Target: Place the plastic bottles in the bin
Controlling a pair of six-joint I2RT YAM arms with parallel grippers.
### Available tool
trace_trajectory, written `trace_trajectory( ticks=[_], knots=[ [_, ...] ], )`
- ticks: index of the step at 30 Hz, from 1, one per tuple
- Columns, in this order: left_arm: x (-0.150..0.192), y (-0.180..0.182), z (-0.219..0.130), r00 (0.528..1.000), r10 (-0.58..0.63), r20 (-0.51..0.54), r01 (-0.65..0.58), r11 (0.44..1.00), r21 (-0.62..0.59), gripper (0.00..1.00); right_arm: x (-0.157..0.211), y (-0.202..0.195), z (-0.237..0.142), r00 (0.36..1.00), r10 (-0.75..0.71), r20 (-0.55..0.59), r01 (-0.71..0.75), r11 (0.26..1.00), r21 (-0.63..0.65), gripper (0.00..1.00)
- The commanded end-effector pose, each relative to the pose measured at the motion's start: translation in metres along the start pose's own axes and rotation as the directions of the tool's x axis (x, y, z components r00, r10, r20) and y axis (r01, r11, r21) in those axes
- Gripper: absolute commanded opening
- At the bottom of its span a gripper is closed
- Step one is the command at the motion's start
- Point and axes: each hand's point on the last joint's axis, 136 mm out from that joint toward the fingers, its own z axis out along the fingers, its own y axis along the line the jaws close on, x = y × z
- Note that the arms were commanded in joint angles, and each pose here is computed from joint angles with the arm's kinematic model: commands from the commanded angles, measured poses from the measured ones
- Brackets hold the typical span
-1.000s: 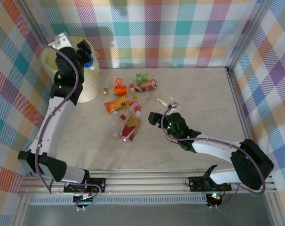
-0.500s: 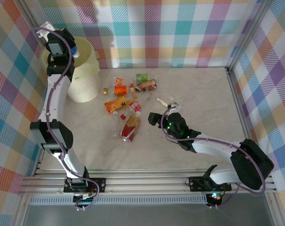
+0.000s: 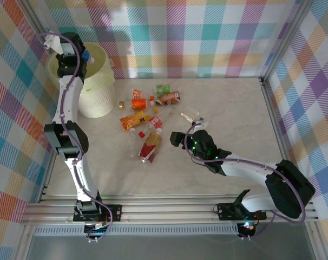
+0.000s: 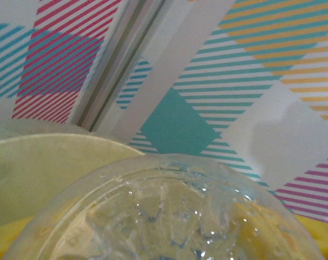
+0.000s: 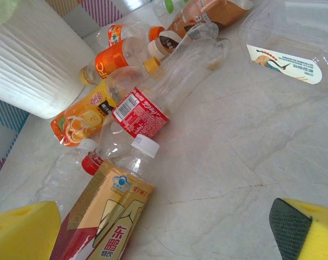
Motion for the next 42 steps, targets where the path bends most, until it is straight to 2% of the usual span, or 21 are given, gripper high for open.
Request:
trace_trajectory(
  ticks=[1, 5, 8, 16, 21, 26, 30, 37, 40, 42],
  knots=[
    [-0.014, 0.018, 0.002, 0.992, -0.125, 0.001, 0.125, 0.990, -0.064, 0.73, -0.012, 0.016, -0.003, 1.000, -0.016, 0.018, 0.016, 0.999, -0.040, 1.00],
    [-0.015, 0.012, -0.005, 0.992, -0.120, -0.031, 0.118, 0.992, -0.043, 0.91, -0.014, 0.014, -0.005, 0.999, -0.023, 0.023, 0.023, 0.999, -0.031, 1.00],
    [-0.021, 0.008, -0.013, 0.995, -0.094, -0.043, 0.093, 0.995, -0.026, 1.00, -0.015, 0.015, -0.007, 0.999, -0.027, 0.023, 0.028, 0.999, -0.028, 1.00],
    [-0.017, -0.023, -0.052, 0.984, -0.001, -0.177, 0.024, 0.992, 0.127, 1.00, -0.016, 0.014, -0.009, 1.000, -0.011, 0.026, 0.012, 1.000, -0.029, 1.00],
    [-0.011, -0.044, -0.100, 0.978, 0.086, -0.188, -0.034, 0.964, 0.265, 1.00, -0.018, 0.015, -0.009, 0.999, -0.015, 0.028, 0.016, 1.000, -0.025, 1.00],
    [-0.007, -0.053, -0.164, 0.983, 0.105, -0.153, -0.039, 0.925, 0.379, 1.00, -0.017, 0.010, -0.008, 1.000, 0.007, 0.027, -0.007, 1.000, -0.001, 1.00],
    [0.024, -0.046, -0.208, 0.969, 0.146, -0.197, -0.050, 0.904, 0.424, 1.00, -0.016, -0.004, -0.009, 0.997, 0.063, 0.049, -0.065, 0.997, 0.051, 1.00],
    [0.111, -0.008, -0.271, 0.891, 0.291, -0.348, -0.118, 0.889, 0.442, 1.00, -0.018, -0.028, -0.020, 0.990, 0.111, 0.093, -0.124, 0.979, 0.159, 1.00],
    [0.150, 0.011, -0.284, 0.840, 0.335, -0.426, -0.129, 0.887, 0.443, 1.00, -0.019, -0.036, -0.022, 0.986, 0.122, 0.114, -0.142, 0.972, 0.188, 1.00],
    [0.182, 0.037, -0.286, 0.772, 0.379, -0.510, -0.172, 0.897, 0.407, 1.00, -0.017, -0.044, -0.023, 0.981, 0.141, 0.132, -0.168, 0.961, 0.220, 1.00]
  ],
)
